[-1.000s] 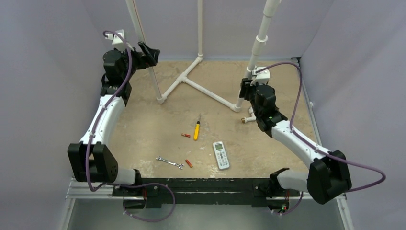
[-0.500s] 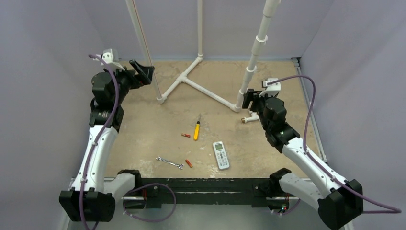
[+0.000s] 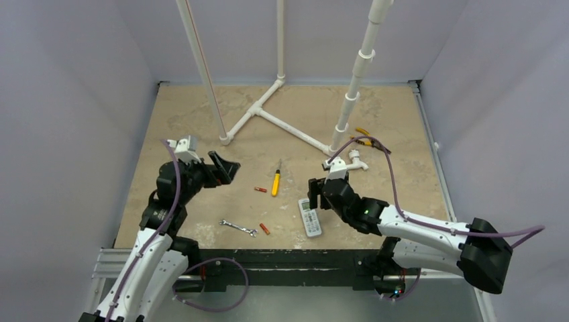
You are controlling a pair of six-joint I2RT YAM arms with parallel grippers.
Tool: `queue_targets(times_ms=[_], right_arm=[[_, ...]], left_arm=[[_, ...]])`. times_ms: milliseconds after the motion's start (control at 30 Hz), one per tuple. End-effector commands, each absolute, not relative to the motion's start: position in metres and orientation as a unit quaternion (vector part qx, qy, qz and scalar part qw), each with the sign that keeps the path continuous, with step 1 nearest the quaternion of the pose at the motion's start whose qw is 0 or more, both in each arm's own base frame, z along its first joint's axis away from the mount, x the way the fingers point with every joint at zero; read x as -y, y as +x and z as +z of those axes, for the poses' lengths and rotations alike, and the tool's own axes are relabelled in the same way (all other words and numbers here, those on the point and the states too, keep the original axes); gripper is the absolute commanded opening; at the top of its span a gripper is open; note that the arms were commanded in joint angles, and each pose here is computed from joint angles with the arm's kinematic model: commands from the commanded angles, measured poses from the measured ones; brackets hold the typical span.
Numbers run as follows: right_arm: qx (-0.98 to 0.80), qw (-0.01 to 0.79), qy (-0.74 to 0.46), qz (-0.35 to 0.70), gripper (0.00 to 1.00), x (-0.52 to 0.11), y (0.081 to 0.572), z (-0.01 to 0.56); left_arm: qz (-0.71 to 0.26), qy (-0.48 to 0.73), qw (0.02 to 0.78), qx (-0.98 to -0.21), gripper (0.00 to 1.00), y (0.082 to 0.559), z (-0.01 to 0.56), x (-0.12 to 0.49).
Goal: Load the batteries into the remote control
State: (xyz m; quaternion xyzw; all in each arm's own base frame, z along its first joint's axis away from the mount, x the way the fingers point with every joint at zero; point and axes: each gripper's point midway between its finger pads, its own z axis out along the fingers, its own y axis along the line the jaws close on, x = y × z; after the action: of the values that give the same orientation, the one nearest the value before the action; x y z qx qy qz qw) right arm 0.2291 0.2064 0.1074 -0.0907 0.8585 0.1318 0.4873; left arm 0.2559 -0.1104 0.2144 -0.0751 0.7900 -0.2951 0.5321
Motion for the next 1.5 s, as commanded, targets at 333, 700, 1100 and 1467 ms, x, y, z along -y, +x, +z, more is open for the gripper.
queue_targets(times_ms=[333, 700, 1100, 1467], right_arm=[[-0.908, 0.331, -0.056, 0.249, 0.71, -0.22, 0.154, 0.041], [-0.92, 0.285, -0.08, 0.256, 0.66, -0.219, 0.135, 0.025], [-0.944, 0.229, -0.106, 0.214, 0.53, -0.216, 0.117, -0.003], [-0.956, 0.207, -0.138, 0.157, 0.39, -0.217, 0.108, -0.028]], left_arm=[[-0.416, -0.078, 0.474, -0.772, 1.0, 0.241, 0.175, 0.151], [-0.443, -0.052, 0.466, -0.764, 0.99, 0.243, 0.186, 0.164], [-0.456, -0.048, 0.455, -0.764, 0.96, 0.247, 0.183, 0.171], [-0.463, -0.043, 0.454, -0.76, 0.96, 0.246, 0.185, 0.175]])
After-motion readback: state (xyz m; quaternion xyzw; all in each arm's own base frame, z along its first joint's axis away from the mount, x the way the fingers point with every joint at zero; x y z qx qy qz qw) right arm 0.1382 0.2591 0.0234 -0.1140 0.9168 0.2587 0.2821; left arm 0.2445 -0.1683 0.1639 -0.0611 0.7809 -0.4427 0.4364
